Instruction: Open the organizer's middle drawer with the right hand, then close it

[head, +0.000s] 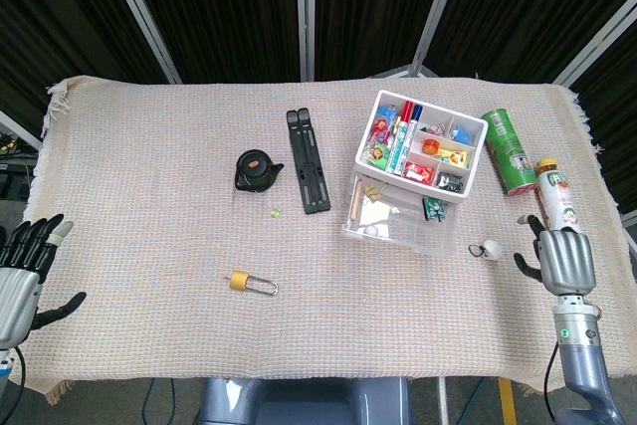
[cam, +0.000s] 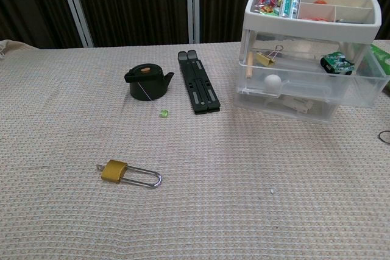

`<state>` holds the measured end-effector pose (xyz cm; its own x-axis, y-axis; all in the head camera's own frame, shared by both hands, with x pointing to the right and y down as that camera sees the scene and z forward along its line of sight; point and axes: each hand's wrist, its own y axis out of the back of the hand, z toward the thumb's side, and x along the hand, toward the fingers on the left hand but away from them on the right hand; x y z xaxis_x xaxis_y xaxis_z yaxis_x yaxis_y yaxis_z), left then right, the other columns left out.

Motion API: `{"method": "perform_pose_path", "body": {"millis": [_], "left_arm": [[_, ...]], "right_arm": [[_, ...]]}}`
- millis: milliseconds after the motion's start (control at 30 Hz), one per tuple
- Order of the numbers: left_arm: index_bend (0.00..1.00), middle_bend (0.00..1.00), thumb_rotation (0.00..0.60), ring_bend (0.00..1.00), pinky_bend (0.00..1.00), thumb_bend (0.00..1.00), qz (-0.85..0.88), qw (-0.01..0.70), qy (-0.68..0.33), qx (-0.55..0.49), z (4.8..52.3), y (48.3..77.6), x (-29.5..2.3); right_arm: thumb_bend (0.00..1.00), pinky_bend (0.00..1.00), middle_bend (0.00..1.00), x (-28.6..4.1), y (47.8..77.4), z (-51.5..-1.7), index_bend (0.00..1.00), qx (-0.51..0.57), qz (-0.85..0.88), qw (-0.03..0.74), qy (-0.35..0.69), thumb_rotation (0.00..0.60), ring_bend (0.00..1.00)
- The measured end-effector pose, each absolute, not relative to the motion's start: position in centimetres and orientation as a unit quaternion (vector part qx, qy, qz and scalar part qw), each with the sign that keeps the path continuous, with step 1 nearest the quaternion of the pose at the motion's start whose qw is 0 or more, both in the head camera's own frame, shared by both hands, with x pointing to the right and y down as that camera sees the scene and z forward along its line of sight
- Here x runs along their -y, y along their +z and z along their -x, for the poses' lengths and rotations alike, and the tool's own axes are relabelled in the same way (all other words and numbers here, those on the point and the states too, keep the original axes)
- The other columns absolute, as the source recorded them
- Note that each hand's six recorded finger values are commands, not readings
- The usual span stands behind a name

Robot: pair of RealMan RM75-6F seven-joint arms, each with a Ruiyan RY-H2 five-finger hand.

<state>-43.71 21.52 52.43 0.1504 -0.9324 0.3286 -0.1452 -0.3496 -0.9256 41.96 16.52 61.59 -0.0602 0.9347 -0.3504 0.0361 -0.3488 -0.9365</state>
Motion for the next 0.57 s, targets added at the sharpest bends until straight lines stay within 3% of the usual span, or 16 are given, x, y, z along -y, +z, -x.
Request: {"method": "perform_pose_path", "body": {"millis": [100, 167, 233, 567], "left_arm": [[0.00, 0.00, 0.600, 0.00, 0.00, 0.20, 0.647, 0.391, -0.507, -0.415, 43.9, 52.6, -21.6], [0.00, 0.00, 0.600, 0.00, 0.00, 0.20, 0.646, 0.390, -0.509, -0.414, 44.0, 52.7, -21.6], [0.00, 0.00, 0.600, 0.00, 0.00, 0.20, 0.645, 0.391, -0.512, -0.412, 44.1, 52.8, -21.7], [0.00, 0.00, 0.600, 0.00, 0.00, 0.20, 0.631, 0.388, -0.544, -0.394, 45.6, 53.9, -22.3]], "right_arm": [[0.15, 0.17, 0.28, -16.5, 60.3, -41.7, 0.12, 0.439, 0.565, 0.404, 0.569, 0.600, 0.28], [0.14, 0.05, 0.10, -16.8, 59.3, -41.5, 0.05, 0.447, 0.563, 0.420, 0.554, 0.600, 0.09], [0.13, 0.00, 0.02, -17.3, 58.5, -41.6, 0.01, 0.454, 0.563, 0.428, 0.542, 0.600, 0.01], [0.12, 0.00, 0.00, -19.8, 56.9, -42.9, 0.00, 0.425, 0.585, 0.416, 0.551, 0.600, 0.00]]}}
